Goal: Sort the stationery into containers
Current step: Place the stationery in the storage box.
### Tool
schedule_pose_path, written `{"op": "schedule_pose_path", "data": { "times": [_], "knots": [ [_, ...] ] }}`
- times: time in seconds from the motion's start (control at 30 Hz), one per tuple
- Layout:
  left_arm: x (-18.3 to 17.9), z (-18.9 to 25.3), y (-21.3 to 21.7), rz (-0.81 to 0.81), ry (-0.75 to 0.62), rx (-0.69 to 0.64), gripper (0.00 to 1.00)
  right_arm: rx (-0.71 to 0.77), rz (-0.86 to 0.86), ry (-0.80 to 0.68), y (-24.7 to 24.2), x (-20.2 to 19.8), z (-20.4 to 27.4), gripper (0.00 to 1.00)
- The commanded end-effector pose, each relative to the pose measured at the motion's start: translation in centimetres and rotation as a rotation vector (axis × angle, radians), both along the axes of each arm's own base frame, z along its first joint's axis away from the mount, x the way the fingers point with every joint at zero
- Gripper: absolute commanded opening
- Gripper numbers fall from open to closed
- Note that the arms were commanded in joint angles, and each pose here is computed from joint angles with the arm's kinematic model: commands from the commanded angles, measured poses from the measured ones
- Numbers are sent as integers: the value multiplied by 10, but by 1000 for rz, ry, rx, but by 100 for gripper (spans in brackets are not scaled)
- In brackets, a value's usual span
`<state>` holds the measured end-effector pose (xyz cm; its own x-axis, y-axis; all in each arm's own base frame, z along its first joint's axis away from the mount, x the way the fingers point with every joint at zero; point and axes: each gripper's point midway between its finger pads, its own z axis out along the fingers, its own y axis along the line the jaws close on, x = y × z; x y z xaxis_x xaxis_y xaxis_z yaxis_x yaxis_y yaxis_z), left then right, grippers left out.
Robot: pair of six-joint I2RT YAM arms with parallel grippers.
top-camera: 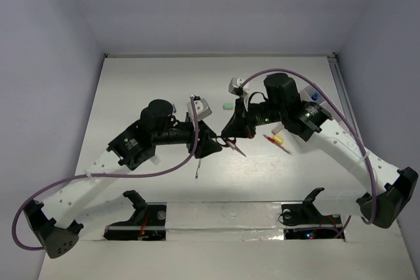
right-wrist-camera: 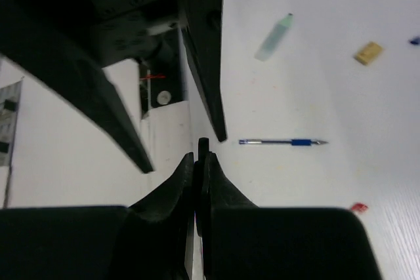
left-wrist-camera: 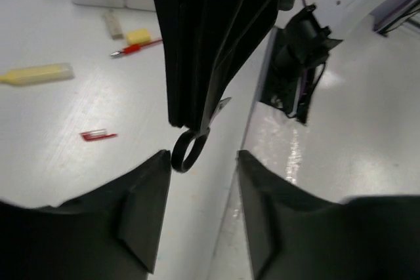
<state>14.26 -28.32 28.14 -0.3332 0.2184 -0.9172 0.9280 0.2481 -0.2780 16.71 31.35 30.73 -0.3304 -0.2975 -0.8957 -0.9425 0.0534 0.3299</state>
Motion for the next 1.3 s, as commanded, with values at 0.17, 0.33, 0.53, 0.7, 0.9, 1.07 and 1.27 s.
{"op": "schedule_pose_path", "data": {
  "times": [0.17, 0.33, 0.53, 0.7, 0.9, 1.07, 1.27],
  "knots": [
    [14, 54, 26, 188, -163, -137, 83, 29, -558, -139, -45, 87, 34, 0],
    [15, 57, 48, 307, -178, -183, 92, 82, -1044, -208, -124, 147, 41, 0],
    [-6, 44, 56, 280, -152, -281, 93, 90, -1673, -396, -262, 160, 41, 0],
    [-6, 31, 67, 326, -160, -258, 96, 136, -2063, -508, -340, 132, 43, 0],
    [-14, 43, 77, 334, -189, -312, 99, 21, -2229, -720, -387, 124, 33, 0],
    [-20, 48, 81, 327, -205, -335, 99, -61, -2276, -728, -423, 139, 15, 0],
    [-20, 51, 84, 339, -214, -346, 99, -90, -2266, -705, -442, 161, 3, 0]
  ]
}}
